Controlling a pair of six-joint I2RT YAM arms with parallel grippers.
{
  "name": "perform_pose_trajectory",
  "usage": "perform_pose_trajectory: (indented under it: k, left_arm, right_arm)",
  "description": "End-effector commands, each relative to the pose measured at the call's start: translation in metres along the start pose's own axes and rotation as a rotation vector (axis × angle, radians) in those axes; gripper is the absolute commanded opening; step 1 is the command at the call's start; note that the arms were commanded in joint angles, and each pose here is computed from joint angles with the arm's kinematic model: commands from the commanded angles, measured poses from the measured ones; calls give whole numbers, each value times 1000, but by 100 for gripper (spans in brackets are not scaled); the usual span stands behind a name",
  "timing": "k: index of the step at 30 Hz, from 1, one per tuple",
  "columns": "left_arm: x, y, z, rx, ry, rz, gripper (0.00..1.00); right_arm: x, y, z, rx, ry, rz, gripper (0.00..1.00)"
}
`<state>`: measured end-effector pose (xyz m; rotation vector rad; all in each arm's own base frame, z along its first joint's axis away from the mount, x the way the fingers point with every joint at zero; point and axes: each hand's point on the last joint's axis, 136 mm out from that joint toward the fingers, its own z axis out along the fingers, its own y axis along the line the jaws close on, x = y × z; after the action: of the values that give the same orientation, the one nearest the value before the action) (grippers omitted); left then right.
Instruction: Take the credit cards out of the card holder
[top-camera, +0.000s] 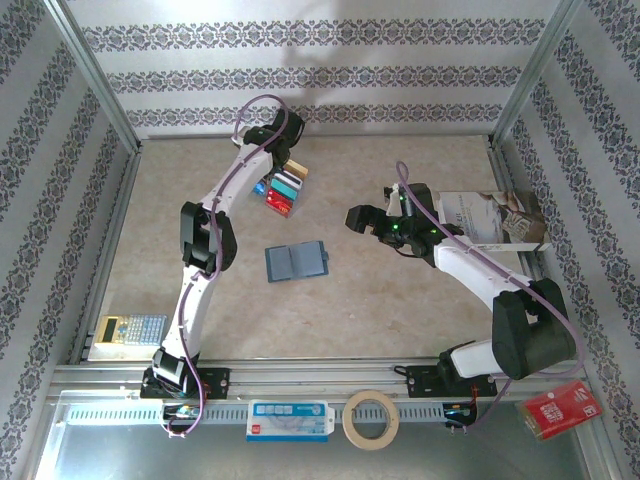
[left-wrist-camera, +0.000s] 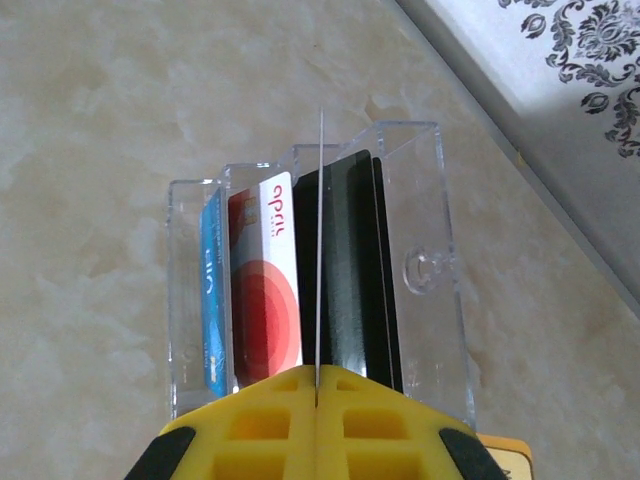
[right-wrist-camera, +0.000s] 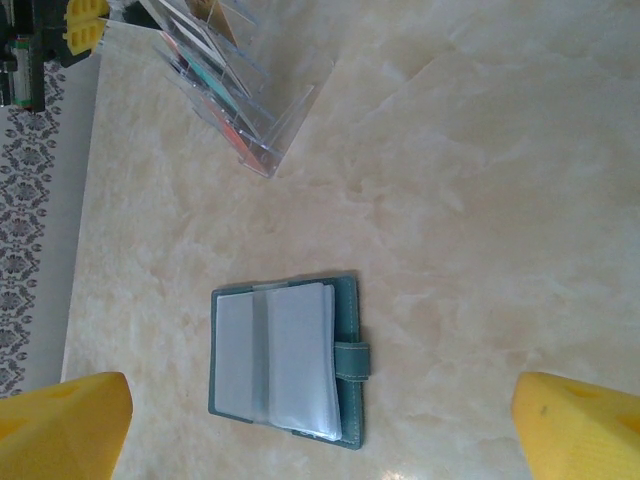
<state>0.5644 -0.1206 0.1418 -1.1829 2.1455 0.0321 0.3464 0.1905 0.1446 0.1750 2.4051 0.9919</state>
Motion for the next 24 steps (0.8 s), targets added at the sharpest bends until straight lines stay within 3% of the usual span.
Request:
perform_pose_trajectory:
  k: [1,21,24]
  left_arm:
    - [-10,-15,-1,48,-46,14,0]
    - [-2,-14,22,45,-28,-40,2]
    - [-3,-17,23,57,-32,-27,11]
  right_arm:
    - [2,-1,-5,-1,-5,-7,97]
    - [5,-3,-2,-3,12,17,97]
    - [5,-2,-2,-7,13,19,97]
